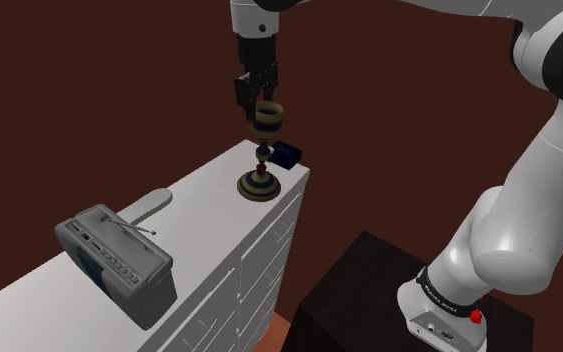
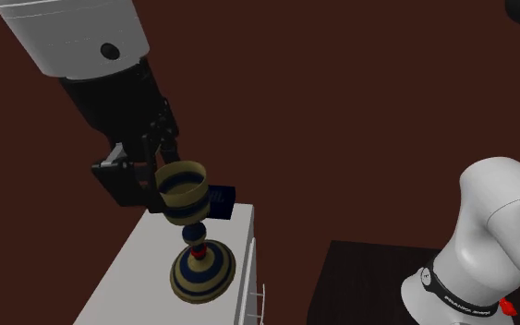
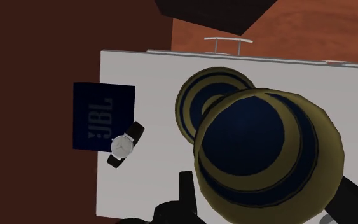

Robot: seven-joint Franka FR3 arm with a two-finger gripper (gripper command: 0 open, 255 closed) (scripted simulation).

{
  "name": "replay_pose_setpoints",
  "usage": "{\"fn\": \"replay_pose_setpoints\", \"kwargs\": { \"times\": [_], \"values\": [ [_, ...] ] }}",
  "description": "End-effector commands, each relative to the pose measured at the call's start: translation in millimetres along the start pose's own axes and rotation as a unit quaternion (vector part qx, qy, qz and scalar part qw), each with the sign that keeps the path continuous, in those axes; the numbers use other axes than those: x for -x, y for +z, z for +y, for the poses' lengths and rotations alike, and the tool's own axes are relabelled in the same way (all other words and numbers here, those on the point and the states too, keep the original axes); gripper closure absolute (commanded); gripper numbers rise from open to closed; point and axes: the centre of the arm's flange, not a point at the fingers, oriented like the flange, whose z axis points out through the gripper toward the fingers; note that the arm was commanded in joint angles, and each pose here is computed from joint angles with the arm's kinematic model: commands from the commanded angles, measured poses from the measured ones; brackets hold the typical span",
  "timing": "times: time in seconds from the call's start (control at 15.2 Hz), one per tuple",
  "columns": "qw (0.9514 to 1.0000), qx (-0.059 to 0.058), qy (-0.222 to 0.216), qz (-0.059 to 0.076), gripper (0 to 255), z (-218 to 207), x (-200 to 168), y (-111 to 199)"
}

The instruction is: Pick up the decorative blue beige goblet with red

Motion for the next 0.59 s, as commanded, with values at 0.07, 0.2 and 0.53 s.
{"fn": "replay_pose_setpoints", "kwargs": {
  "times": [0.07,0.2,0.53],
  "values": [
    [1.0000,0.000,0.000,0.000,255,1,1,-14],
    [1.0000,0.000,0.000,0.000,255,1,2,-25],
    [1.0000,0.000,0.000,0.000,255,3,4,-51]
  ]
}}
